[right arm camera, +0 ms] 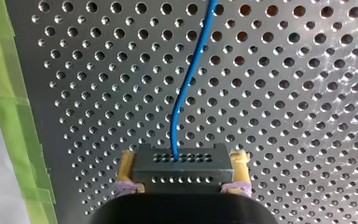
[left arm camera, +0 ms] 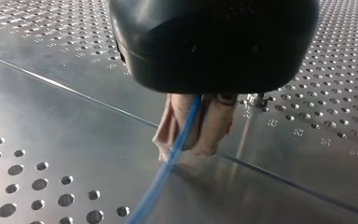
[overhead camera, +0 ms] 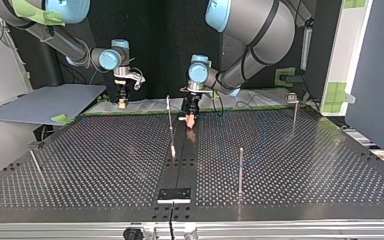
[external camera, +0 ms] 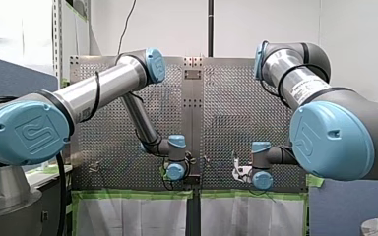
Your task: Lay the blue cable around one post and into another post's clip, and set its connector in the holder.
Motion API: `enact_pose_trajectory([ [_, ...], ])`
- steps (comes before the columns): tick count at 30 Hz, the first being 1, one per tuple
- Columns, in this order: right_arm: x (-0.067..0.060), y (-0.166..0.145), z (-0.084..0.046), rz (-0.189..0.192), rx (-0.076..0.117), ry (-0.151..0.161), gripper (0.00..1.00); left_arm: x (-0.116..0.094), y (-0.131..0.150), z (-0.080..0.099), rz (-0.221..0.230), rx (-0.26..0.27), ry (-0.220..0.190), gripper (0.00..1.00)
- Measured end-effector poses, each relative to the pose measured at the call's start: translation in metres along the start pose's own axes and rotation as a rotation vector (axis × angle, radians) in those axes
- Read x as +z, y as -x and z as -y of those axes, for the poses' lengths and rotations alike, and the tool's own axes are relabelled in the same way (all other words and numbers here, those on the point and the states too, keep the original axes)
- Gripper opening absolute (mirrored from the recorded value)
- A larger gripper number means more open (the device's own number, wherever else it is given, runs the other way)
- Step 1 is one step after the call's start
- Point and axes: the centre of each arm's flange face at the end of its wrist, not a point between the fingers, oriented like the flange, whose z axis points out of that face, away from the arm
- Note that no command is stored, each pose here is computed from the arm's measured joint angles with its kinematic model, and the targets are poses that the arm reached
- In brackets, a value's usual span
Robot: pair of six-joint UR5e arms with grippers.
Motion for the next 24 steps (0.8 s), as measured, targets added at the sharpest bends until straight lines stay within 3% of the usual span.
enact_pose_trajectory([
  [1, 0.000, 0.000, 0.000, 0.002, 0.001, 0.000, 0.00, 0.000, 0.000, 0.000, -0.003, 0.002, -0.003, 0.34],
  [2, 0.000, 0.000, -0.001, 0.002, 0.002, 0.001, 0.00, 0.000, -0.001, 0.001, -0.007, 0.003, -0.007, 0.34],
  [4, 0.001, 0.000, -0.001, 0.003, 0.004, -0.001, 0.00, -0.001, -0.002, 0.001, -0.021, 0.007, -0.018, 0.61],
  [9, 0.001, 0.000, -0.001, 0.012, 0.005, -0.004, 0.00, -0.004, -0.006, 0.003, -0.072, 0.028, -0.042, 0.61],
  [10, 0.001, 0.000, -0.001, 0.014, 0.005, -0.004, 0.00, -0.005, -0.007, 0.003, -0.078, 0.030, -0.044, 1.00],
  [17, 0.000, 0.001, -0.001, 0.025, 0.003, -0.004, 0.00, -0.011, -0.009, -0.002, -0.118, 0.089, -0.011, 1.00],
  [24, -0.001, 0.002, -0.001, 0.031, 0.001, -0.004, 0.00, -0.028, -0.017, -0.010, -0.200, 0.176, 0.013, 1.00],
])
